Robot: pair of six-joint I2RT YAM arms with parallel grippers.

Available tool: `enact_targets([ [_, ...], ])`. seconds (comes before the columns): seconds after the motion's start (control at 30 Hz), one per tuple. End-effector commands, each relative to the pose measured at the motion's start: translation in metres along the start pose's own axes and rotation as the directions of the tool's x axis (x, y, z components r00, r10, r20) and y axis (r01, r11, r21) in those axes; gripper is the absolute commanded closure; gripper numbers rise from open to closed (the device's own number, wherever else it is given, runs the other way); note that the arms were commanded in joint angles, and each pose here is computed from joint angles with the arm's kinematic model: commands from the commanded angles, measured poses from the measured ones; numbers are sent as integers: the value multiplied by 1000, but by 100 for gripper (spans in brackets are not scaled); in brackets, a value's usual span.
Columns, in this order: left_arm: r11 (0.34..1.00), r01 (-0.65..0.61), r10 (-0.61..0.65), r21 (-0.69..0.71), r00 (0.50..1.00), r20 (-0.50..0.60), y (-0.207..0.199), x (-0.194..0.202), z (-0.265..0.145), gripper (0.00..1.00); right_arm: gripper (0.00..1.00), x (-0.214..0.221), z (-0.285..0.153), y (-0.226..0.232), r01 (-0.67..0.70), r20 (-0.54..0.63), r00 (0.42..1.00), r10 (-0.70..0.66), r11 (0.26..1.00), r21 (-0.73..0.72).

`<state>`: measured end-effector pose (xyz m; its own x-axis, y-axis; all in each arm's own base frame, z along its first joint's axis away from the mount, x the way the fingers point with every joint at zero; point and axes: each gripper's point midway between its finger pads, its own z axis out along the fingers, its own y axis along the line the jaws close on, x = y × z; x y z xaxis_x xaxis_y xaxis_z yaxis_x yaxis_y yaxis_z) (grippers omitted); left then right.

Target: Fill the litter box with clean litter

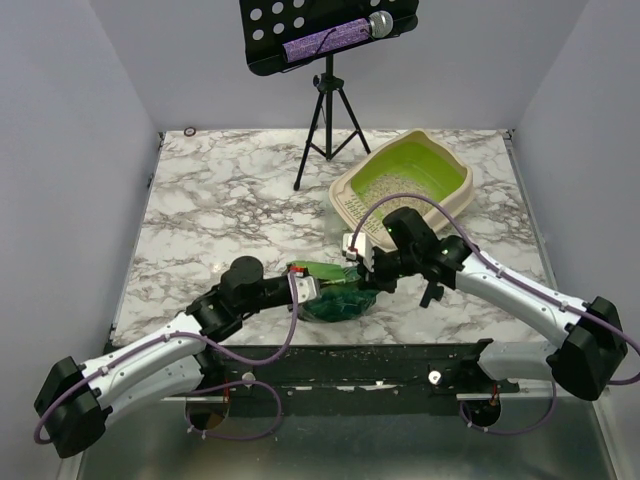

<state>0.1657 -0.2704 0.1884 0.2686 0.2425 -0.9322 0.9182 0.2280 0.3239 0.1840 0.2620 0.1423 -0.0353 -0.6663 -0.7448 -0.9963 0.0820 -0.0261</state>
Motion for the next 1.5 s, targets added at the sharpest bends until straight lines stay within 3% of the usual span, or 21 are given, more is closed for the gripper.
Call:
enact_targets([
  [0.0, 996, 14, -15, -92, 1000, -18, 22, 4, 6, 96, 87, 12, 1, -7, -77, -35, 996, 79, 996, 48],
  [0.07, 991, 17, -25, -130, 998, -56, 30, 7, 9, 95, 74, 6, -2, -10, -73, -20, 997, 75, 996, 60],
  [0.13, 987, 18, -35, -159, 994, -105, 38, 9, 9, 100, 69, -2, -8, -16, -77, -3, 997, 78, 992, 102],
  [0.33, 982, 8, -33, -187, 991, -131, 42, 8, 0, 100, 44, -32, -46, -29, -132, 109, 988, 107, 958, 255],
  [0.4, 982, 5, -31, -190, 990, -136, 42, 9, -2, 100, 40, -38, -64, -36, -163, 141, 983, 121, 928, 335],
  [0.47, 982, 19, -44, -188, 990, -131, 41, 8, -3, 100, 33, -42, -88, -51, -237, 195, 967, 163, 856, 460],
  [0.53, 983, 29, -51, -179, 991, -123, 39, 6, -2, 100, 20, -36, -120, -75, -370, 271, 929, 252, 684, 629],
  [0.7, 982, 39, -52, -186, 996, -67, 38, -3, -3, 100, 20, -9, -136, -80, -603, 409, 789, 458, 451, 658],
  [0.77, 980, 42, -50, -197, 998, -39, 38, -7, -5, 100, 18, 13, -139, -83, -685, 476, 698, 536, 304, 662],
  [0.87, 974, 42, -46, -221, 999, -15, 40, -9, -9, 100, 22, 47, -146, -84, -752, 563, 574, 595, 111, 649],
  [1.13, 980, 49, -47, -192, 999, 12, 31, -15, -9, 100, 31, 136, -128, -60, -832, 735, 167, 657, -306, 463],
  [1.23, 980, 49, -49, -193, 999, 6, 30, -14, -9, 98, 32, 164, -119, -49, -795, 757, 96, 646, -407, 449],
  [1.37, 975, 36, -34, -220, 999, 10, 31, -13, -11, 89, 34, 183, -111, -42, -760, 759, 54, 649, -467, 453],
  [1.47, 970, 29, -28, -240, 1000, 8, 33, -13, -13, 68, 34, 193, -107, -40, -736, 766, 29, 642, -505, 451],
])
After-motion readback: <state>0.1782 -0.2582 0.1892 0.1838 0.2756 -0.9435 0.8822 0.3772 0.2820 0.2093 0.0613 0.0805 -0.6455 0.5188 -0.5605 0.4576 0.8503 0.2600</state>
